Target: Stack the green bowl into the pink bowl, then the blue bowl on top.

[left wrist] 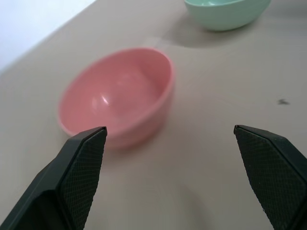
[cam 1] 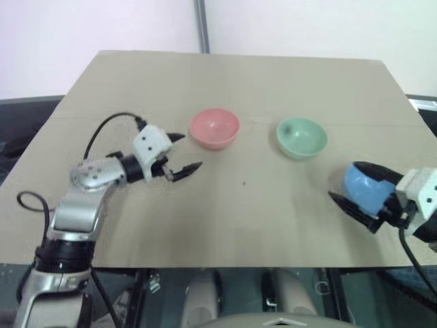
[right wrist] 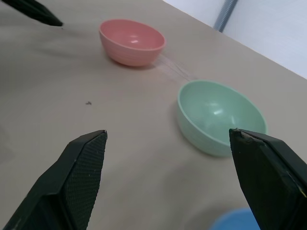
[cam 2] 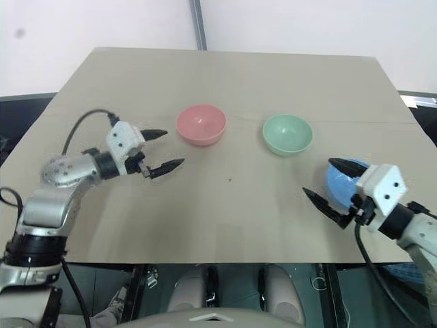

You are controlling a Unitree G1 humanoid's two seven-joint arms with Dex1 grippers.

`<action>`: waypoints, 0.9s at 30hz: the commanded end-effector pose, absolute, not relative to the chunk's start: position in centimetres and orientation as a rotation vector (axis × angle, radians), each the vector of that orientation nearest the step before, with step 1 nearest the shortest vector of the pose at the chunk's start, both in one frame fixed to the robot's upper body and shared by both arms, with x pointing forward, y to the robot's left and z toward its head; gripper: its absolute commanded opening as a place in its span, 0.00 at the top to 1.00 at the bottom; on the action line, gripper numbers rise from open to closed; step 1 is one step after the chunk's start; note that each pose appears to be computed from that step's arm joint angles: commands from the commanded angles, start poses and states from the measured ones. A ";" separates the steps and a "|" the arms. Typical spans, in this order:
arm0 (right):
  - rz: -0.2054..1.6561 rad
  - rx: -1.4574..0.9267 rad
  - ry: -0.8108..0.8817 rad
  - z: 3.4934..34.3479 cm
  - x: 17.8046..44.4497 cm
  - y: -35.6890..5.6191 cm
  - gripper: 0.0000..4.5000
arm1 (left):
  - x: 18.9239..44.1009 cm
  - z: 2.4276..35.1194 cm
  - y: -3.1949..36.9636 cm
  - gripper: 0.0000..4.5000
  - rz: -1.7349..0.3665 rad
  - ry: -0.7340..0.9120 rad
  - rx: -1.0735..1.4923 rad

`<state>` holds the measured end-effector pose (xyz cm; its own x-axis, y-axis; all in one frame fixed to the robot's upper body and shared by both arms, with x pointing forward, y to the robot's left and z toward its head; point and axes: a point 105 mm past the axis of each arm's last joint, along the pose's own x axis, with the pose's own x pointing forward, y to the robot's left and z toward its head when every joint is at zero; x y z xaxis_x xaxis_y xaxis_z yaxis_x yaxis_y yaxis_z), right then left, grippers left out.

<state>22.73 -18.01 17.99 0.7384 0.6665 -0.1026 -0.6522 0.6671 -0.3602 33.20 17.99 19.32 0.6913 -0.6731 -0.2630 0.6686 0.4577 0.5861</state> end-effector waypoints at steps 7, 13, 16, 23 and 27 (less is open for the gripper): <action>0.852 -0.476 -0.107 18.6 23.8 -14.7 0.02 | 36.4 18.2 15.4 0.00 -0.945 0.173 1.261; 0.841 -0.491 -0.114 18.6 23.6 -14.3 0.00 | 38.9 17.7 14.4 0.28 -0.914 0.171 1.351; 0.824 -0.496 -0.112 18.6 23.5 -14.4 0.00 | 39.4 17.6 13.8 0.57 -0.928 0.161 1.343; 0.793 -0.494 -0.111 18.5 23.0 -14.5 0.00 | 38.4 17.6 12.1 0.99 -1.051 0.092 1.314; 0.783 -0.492 -0.110 18.5 22.9 -14.5 0.00 | 32.7 17.3 10.2 0.99 -1.390 -0.052 1.267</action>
